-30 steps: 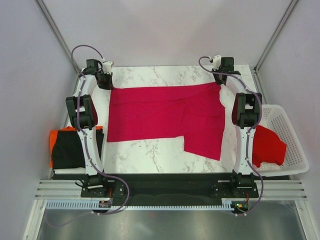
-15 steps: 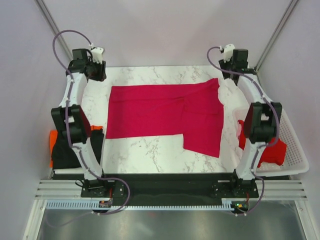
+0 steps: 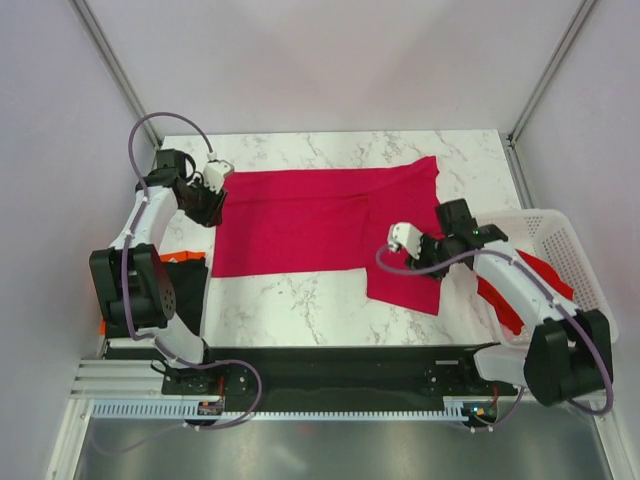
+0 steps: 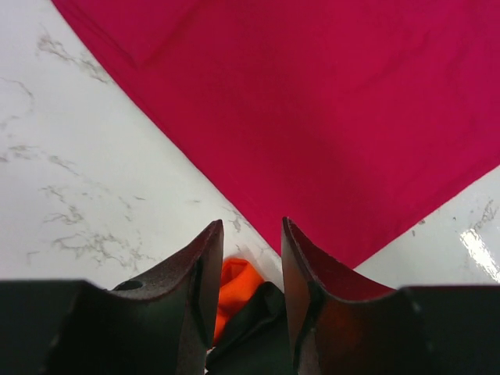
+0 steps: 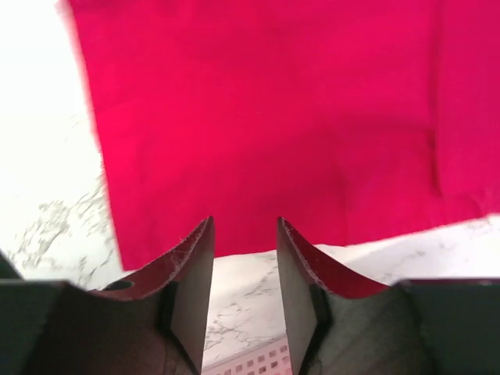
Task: Fold and stack the t-shirts
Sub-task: Fold the tshirt
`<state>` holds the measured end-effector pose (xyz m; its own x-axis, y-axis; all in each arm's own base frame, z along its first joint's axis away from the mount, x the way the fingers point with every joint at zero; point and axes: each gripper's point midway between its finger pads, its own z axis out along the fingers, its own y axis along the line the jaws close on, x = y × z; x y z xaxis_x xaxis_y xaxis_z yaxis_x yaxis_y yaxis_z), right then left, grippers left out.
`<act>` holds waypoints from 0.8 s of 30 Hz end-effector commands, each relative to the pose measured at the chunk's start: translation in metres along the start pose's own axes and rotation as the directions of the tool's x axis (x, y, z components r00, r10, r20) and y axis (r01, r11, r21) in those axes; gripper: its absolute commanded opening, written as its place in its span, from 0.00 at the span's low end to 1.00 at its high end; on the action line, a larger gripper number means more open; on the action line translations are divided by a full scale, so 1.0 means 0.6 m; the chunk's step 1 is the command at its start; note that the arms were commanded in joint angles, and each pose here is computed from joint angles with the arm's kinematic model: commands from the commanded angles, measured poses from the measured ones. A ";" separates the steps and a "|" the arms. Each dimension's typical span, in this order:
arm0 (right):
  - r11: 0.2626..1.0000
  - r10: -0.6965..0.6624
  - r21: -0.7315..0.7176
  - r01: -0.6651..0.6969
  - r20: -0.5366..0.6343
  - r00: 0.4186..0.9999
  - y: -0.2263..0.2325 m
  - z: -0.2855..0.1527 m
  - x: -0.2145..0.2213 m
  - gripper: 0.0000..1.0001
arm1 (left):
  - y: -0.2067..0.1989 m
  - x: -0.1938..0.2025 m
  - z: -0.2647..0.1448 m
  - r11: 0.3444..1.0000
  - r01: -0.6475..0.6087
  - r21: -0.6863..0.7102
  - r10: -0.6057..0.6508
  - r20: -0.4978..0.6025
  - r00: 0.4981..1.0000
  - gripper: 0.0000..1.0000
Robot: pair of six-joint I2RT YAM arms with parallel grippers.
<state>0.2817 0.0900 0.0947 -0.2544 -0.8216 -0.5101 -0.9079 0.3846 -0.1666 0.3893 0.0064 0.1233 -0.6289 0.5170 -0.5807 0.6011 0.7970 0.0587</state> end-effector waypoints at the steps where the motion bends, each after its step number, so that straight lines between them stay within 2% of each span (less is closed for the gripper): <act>1: 0.952 -0.290 -0.089 0.292 0.035 0.956 0.075 -0.013 0.012 0.46 | -0.022 -0.004 -0.006 0.999 -0.027 0.037 0.026 0.019 0.999 0.42; 3: 0.915 -0.381 -0.138 0.380 0.021 0.924 0.103 -0.014 0.033 0.48 | -0.025 0.001 -0.001 0.999 0.002 0.048 -0.002 0.005 1.000 0.42; 9: 0.862 -0.475 -0.224 0.454 -0.047 0.879 0.139 -0.013 0.092 0.52 | -0.031 0.006 0.001 0.998 0.038 0.056 -0.037 -0.005 0.999 0.42; 13: 0.850 -0.468 -0.304 0.430 -0.064 0.881 0.157 -0.006 0.112 0.51 | -0.032 0.006 0.002 0.997 0.047 0.061 -0.047 -0.007 0.999 0.42; 24: 0.820 -0.484 -0.381 0.427 -0.064 0.872 0.180 0.003 0.130 0.49 | -0.017 0.004 0.009 0.997 0.059 0.051 -0.057 -0.041 0.998 0.41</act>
<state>0.1773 0.0673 0.0423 0.1615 -0.9397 -0.3013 -0.9864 -0.1442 -0.0791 0.3755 -0.0020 0.1054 -0.6809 0.4996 -0.5356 0.6038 0.7967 -0.0244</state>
